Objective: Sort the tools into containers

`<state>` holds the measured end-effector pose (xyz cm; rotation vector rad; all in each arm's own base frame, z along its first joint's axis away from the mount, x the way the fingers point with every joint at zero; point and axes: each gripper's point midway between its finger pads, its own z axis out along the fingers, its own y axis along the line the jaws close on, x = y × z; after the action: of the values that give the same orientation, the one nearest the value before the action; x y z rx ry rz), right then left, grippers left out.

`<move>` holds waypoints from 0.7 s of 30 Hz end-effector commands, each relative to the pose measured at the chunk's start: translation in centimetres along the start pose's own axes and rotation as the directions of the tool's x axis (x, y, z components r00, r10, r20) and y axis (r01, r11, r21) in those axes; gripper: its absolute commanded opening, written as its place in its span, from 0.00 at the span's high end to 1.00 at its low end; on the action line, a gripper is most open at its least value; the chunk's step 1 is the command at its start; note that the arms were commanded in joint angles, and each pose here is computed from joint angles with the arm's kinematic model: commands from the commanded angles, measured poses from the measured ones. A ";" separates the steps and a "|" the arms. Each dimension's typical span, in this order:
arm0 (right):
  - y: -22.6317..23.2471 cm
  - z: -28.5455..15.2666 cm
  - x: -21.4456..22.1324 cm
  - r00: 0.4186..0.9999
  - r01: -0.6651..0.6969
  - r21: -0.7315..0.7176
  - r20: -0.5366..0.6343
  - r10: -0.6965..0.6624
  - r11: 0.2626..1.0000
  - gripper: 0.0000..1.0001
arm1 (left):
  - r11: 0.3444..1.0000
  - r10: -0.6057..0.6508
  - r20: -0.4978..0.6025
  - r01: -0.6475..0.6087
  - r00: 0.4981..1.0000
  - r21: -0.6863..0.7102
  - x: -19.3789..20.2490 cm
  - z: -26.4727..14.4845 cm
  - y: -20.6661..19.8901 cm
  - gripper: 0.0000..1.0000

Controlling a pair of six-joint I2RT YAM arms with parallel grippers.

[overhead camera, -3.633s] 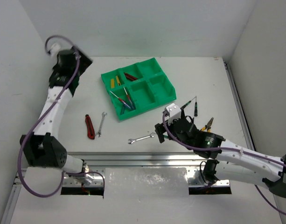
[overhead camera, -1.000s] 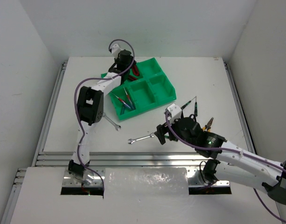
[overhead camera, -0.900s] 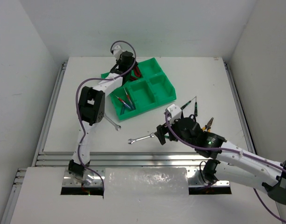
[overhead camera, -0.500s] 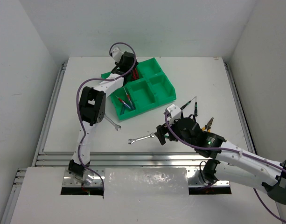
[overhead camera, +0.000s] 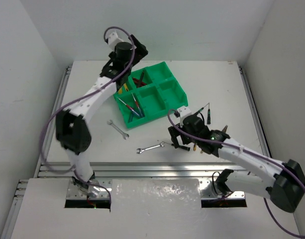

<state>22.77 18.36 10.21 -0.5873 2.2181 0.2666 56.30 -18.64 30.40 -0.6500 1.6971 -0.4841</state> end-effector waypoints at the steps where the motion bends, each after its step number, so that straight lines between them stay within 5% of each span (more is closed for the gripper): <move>1: 0.4 1.0 0.1 0.992 0.052 -0.029 -0.117 -0.055 0.998 0.07 | 0.990 0.052 0.007 -0.053 0.999 0.128 -5.4 -9.7 -2.6 0.02; 2: 0.4 1.2 1.0 0.982 0.072 -0.035 -0.173 -0.078 0.997 0.09 | 0.993 0.083 -0.057 -0.077 0.995 0.091 -2.7 -10.5 0.4 0.02; 3: 0.5 1.8 1.2 0.974 0.082 -0.041 -0.206 -0.089 0.996 0.09 | 0.989 0.054 -0.025 -0.050 0.998 0.138 -4.8 -14.3 0.2 0.02; 8: 1.4 2.5 3.4 0.902 0.191 -0.195 -0.351 -0.250 0.962 0.19 | 0.985 0.044 -0.073 -0.031 0.996 0.168 -2.1 -23.1 7.1 0.00; 13: 0.1 3.8 7.1 0.791 0.248 -0.203 -0.521 -0.320 0.947 0.35 | 0.985 0.157 -0.138 -0.144 0.978 0.100 0.0 -26.8 12.3 0.00; 18: 0.1 4.9 9.8 0.741 0.237 -0.219 -0.589 -0.322 0.946 0.57 | 0.963 0.269 -0.125 -0.265 0.955 0.051 -1.1 -29.1 14.7 0.00; 20: -0.1 5.3 10.4 0.724 0.244 -0.215 -0.608 -0.325 0.946 0.58 | 0.951 0.310 -0.123 -0.306 0.943 0.044 -1.4 -29.8 15.4 0.00; 21: 0.0 5.3 10.5 0.720 0.239 -0.220 -0.613 -0.325 0.946 0.68 | 0.945 0.328 -0.126 -0.325 0.936 0.045 -1.3 -29.9 15.6 0.00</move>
<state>20.52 16.82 -1.06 -1.2060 2.7070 0.0190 26.06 -8.19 27.57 -0.3875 1.8827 -0.4020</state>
